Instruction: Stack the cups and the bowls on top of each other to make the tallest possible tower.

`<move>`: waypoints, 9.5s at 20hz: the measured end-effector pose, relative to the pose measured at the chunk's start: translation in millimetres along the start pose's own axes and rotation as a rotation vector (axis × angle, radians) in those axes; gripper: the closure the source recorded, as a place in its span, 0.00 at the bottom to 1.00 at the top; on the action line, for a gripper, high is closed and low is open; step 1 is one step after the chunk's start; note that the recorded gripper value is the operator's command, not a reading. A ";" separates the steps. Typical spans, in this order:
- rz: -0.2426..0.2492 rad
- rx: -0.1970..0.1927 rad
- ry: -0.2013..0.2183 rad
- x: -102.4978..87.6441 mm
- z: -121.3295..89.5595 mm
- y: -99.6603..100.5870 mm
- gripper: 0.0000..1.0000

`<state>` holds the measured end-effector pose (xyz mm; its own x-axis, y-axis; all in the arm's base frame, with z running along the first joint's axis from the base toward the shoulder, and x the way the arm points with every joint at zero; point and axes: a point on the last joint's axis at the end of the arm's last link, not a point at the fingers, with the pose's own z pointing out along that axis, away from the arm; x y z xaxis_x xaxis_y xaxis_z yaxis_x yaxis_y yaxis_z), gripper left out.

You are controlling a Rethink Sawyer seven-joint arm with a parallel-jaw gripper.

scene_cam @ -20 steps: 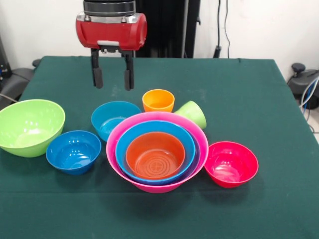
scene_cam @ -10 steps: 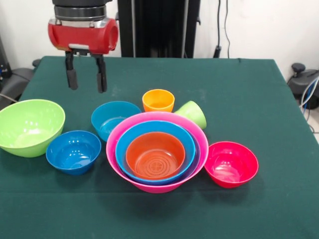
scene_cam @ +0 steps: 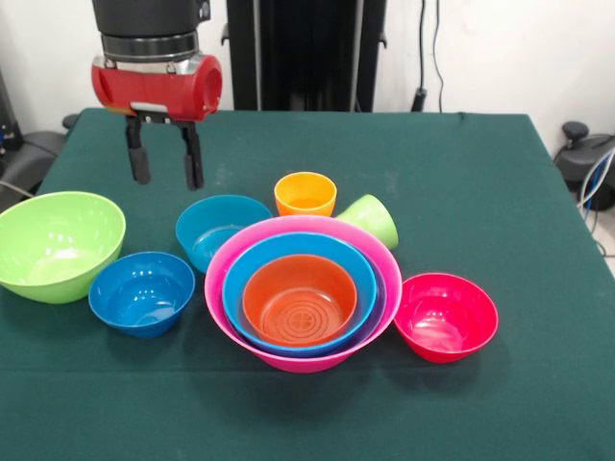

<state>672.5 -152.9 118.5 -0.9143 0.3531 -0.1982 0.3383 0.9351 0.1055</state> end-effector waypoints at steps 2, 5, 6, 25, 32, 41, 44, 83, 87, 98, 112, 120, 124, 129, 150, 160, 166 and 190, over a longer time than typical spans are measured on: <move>-0.002 -0.004 0.011 3.9 5.9 2.8 0.00; -0.009 -0.007 0.021 8.0 9.8 8.3 0.00; -0.012 -0.008 0.022 8.9 10.4 10.7 0.00; -0.071 -0.047 0.015 22.8 -22.8 93.6 0.00; -0.068 -0.050 0.025 25.8 -19.2 95.3 0.00; -0.033 -0.060 0.090 41.5 15.1 78.8 0.00; -0.021 -0.062 0.107 45.9 23.7 72.8 0.00; -0.004 -0.078 0.223 108.2 67.9 64.2 0.00; -0.005 -0.078 0.219 112.3 75.4 61.4 0.00; 0.001 -0.075 0.200 114.2 86.3 48.7 0.00; -0.009 -0.069 0.170 110.2 86.8 46.4 1.00; -0.010 -0.068 0.163 107.6 83.9 46.5 0.00; -0.011 -0.066 0.157 105.3 81.6 46.3 0.00; -0.018 -0.062 0.151 103.7 79.2 44.2 0.00; -0.084 -0.025 0.142 112.3 80.5 14.1 0.00; -0.095 -0.024 0.158 123.2 76.6 17.6 0.00; -0.112 -0.024 0.173 134.9 71.2 26.4 0.00; -0.094 -0.054 0.155 164.7 99.6 28.6 0.00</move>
<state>553.8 -65.1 -8.1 -0.9660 0.2520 -0.0571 0.2416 0.9592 0.1467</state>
